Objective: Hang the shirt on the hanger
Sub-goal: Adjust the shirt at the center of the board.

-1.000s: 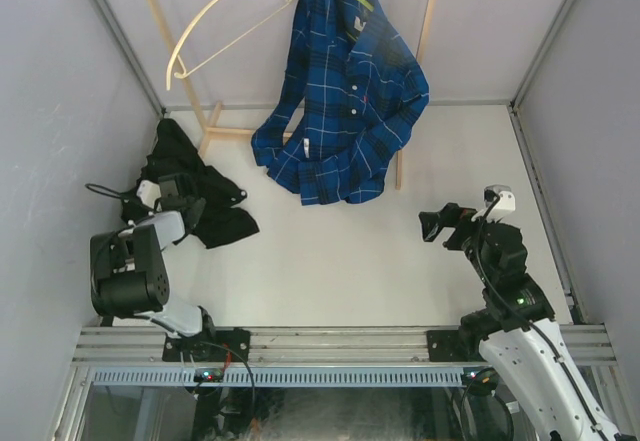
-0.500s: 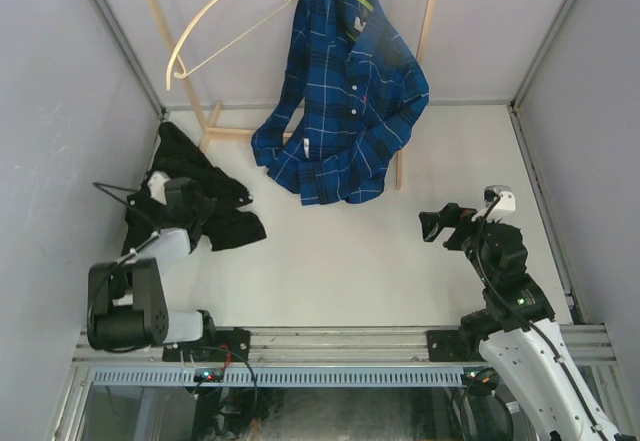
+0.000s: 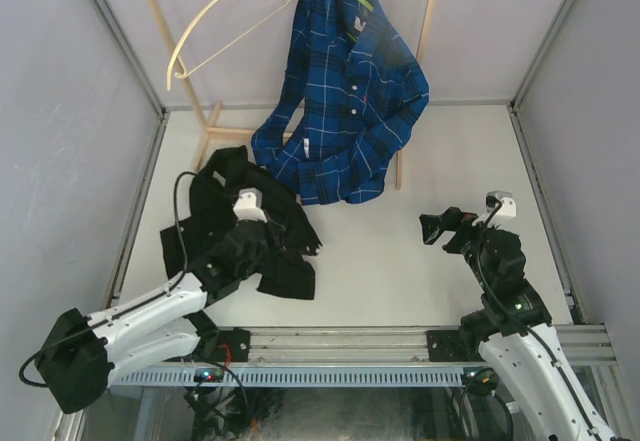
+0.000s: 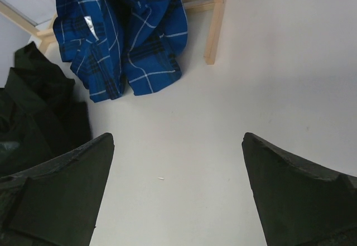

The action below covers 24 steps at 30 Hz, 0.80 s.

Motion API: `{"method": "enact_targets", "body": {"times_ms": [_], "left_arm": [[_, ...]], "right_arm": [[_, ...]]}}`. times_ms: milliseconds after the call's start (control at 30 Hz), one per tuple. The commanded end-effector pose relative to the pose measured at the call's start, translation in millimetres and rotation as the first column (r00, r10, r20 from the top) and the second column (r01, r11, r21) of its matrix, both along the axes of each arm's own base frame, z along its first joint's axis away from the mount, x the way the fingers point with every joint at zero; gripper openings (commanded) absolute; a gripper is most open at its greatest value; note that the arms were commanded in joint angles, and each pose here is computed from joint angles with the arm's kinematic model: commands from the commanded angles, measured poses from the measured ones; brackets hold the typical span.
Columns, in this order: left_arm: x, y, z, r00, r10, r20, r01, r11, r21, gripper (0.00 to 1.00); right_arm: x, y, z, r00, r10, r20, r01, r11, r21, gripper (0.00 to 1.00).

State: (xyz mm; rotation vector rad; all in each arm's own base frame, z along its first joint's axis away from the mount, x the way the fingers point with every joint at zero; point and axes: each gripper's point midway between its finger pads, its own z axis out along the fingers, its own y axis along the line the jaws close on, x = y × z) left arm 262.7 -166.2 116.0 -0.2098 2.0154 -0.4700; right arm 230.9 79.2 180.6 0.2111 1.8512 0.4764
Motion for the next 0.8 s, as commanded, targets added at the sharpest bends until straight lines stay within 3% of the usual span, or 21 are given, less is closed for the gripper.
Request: {"method": "enact_targets", "body": {"times_ms": [0, 133, 267, 433, 500, 600, 767], "left_arm": [[-3, -34, 37, 0.979, -0.157, 0.131, 0.149, 0.986, 0.072, 0.00], [-17, -82, 72, 0.913, -0.357, 0.197, 0.337, 0.933, 0.128, 0.00], [-40, -137, 115, 0.787, -0.559, 0.261, 0.539, 0.829, 0.150, 0.00], [-75, -203, 157, 0.570, -0.759, 0.314, 0.769, 0.628, 0.122, 0.00], [-85, -217, 165, 0.518, -0.794, 0.317, 0.805, 0.578, 0.134, 0.00], [-86, -220, 166, 0.522, -0.785, 0.333, 0.806, 0.582, 0.107, 0.00], [-64, -189, 139, 0.629, -0.719, 0.296, 0.749, 0.662, 0.017, 0.07]], "right_arm": [[7, -3, 18, 0.997, -0.052, 0.062, 0.047, 0.996, 0.072, 0.96], [5, -6, 17, 0.995, -0.083, 0.049, 0.078, 0.992, 0.100, 0.96], [2, -15, 11, 0.991, -0.131, 0.027, 0.128, 0.986, 0.110, 0.96], [-3, -20, 10, 0.987, -0.158, 0.023, 0.154, 0.981, 0.122, 0.96], [-5, -22, 10, 0.985, -0.172, 0.022, 0.168, 0.978, 0.128, 0.96], [-8, -26, 6, 0.982, -0.191, 0.012, 0.188, 0.974, 0.125, 0.96], [-10, -28, 2, 0.981, -0.195, 0.004, 0.193, 0.975, 0.112, 0.96]]}}
